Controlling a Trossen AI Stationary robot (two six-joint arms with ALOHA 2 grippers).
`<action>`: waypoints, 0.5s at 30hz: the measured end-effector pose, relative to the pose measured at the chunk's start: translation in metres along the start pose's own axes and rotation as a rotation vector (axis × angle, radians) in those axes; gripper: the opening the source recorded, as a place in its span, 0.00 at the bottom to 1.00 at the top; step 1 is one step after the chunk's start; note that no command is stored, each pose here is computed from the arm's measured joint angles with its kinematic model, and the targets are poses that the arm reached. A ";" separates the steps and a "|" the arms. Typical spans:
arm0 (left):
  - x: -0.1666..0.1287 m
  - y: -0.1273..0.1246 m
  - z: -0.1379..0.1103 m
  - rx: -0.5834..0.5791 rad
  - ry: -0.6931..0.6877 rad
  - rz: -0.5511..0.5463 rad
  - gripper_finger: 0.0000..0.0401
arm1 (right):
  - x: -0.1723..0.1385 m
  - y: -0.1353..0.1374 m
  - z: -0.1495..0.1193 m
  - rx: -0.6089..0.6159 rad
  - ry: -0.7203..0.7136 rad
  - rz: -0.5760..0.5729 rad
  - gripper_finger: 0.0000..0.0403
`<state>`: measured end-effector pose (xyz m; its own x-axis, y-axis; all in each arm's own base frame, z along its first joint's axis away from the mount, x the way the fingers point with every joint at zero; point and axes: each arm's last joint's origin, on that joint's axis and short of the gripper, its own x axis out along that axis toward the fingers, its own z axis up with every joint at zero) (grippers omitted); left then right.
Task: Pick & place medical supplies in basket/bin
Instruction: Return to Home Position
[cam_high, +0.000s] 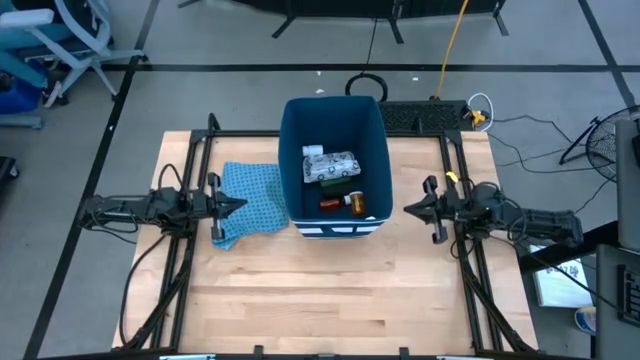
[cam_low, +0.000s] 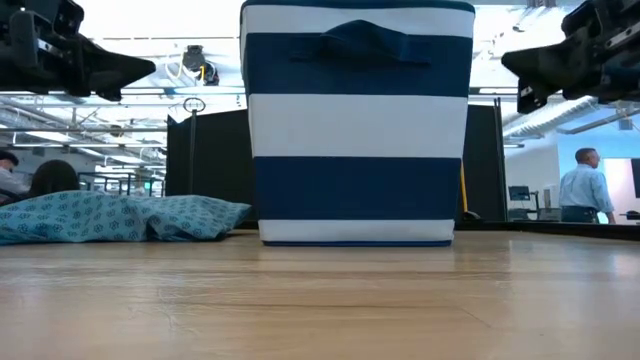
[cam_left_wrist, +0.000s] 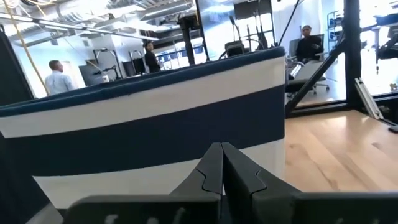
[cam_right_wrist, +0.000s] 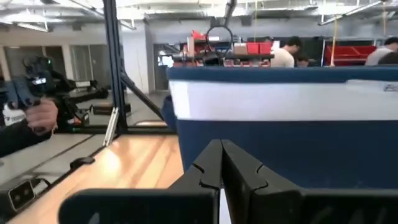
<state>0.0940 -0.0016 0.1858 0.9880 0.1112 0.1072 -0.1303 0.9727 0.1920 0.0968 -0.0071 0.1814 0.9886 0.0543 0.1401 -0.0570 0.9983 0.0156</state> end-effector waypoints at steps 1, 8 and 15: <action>0.000 0.000 0.000 0.000 0.002 0.004 0.01 | 0.000 0.001 0.000 -0.009 0.003 0.003 0.00; 0.000 0.000 -0.004 -0.004 0.043 0.026 0.01 | 0.001 0.005 -0.002 -0.082 0.022 0.033 0.00; 0.000 0.000 -0.004 -0.032 0.048 0.018 0.02 | 0.001 0.008 -0.002 -0.093 0.013 0.085 0.00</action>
<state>0.0943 -0.0008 0.1814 0.9885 0.1377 0.0630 -0.1461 0.9764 0.1589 0.0975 0.0007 0.1798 0.9826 0.1384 0.1238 -0.1281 0.9879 -0.0878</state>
